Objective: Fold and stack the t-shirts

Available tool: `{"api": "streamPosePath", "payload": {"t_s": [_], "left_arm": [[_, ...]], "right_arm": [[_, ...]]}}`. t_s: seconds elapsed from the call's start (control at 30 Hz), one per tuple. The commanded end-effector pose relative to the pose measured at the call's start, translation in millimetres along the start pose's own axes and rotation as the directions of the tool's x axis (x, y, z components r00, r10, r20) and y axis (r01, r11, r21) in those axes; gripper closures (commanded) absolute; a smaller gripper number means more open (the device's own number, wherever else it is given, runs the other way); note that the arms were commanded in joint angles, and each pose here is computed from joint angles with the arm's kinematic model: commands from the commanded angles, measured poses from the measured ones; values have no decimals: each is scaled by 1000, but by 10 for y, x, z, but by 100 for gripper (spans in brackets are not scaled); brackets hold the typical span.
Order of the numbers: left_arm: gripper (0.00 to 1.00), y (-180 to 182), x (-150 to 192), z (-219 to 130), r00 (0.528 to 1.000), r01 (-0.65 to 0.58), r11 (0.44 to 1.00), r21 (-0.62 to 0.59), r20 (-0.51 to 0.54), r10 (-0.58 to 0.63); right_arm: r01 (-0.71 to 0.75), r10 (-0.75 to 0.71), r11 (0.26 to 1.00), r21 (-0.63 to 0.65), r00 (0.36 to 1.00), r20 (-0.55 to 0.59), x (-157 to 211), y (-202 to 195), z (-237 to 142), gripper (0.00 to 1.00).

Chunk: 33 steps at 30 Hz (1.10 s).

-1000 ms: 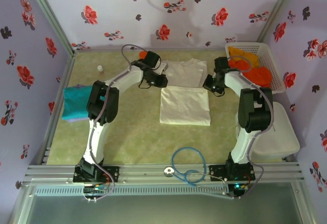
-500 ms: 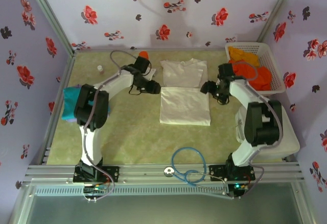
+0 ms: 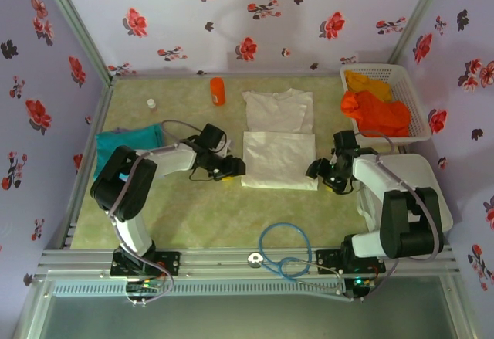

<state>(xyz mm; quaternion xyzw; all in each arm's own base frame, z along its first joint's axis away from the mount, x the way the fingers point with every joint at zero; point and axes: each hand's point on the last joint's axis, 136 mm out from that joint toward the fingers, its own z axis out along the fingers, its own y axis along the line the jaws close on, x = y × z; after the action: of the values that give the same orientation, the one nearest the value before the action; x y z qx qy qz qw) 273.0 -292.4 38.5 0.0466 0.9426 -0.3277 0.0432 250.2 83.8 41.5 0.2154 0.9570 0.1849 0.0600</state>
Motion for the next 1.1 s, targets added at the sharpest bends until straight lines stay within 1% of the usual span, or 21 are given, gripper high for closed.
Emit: {"api": "streamPosePath", "payload": {"t_s": [0.0, 0.1, 0.23, 0.4, 0.53, 0.7, 0.77, 0.87, 1.07], "left_arm": [[46, -210, -55, 91, 1000, 16, 997, 73, 24, -18], [46, -172, -28, 162, 999, 32, 998, 59, 20, -33], [46, -92, 17, 168, 998, 57, 998, 28, 14, -58], [45, 43, 181, 91, 995, 92, 994, -56, -22, -94], [45, 51, 302, 110, 993, 88, 991, -99, -75, -95], [45, -17, 334, 200, 991, 90, 991, -100, -93, -99], [45, -44, 340, 219, 990, 98, 991, -95, -91, -107], [46, -55, 346, 254, 989, 108, 990, -91, -93, -117], [52, -107, 273, 287, 989, 114, 990, -78, -80, -120]], "right_arm": [[-11, 12, 998, -61, 1000, 2, 30, 109, 50, 32], [-18, 18, 998, -68, 1000, -4, 34, 124, 98, 33], [-20, 20, 997, -75, 1000, -1, 23, 159, 144, 35], [-15, 15, 999, -50, 1000, -7, 31, 143, 198, 36], [5, -5, 1000, -9, 1000, -18, 48, 92, 231, 38], [33, -33, 995, 92, 999, -3, 73, -70, 182, 38], [40, -41, 994, 105, 999, 2, 73, -88, 163, 37], [46, -46, 995, 91, 999, -8, 92, -56, 193, 37], [56, -55, 998, 33, 998, -32, 122, 107, 286, 42]]}}
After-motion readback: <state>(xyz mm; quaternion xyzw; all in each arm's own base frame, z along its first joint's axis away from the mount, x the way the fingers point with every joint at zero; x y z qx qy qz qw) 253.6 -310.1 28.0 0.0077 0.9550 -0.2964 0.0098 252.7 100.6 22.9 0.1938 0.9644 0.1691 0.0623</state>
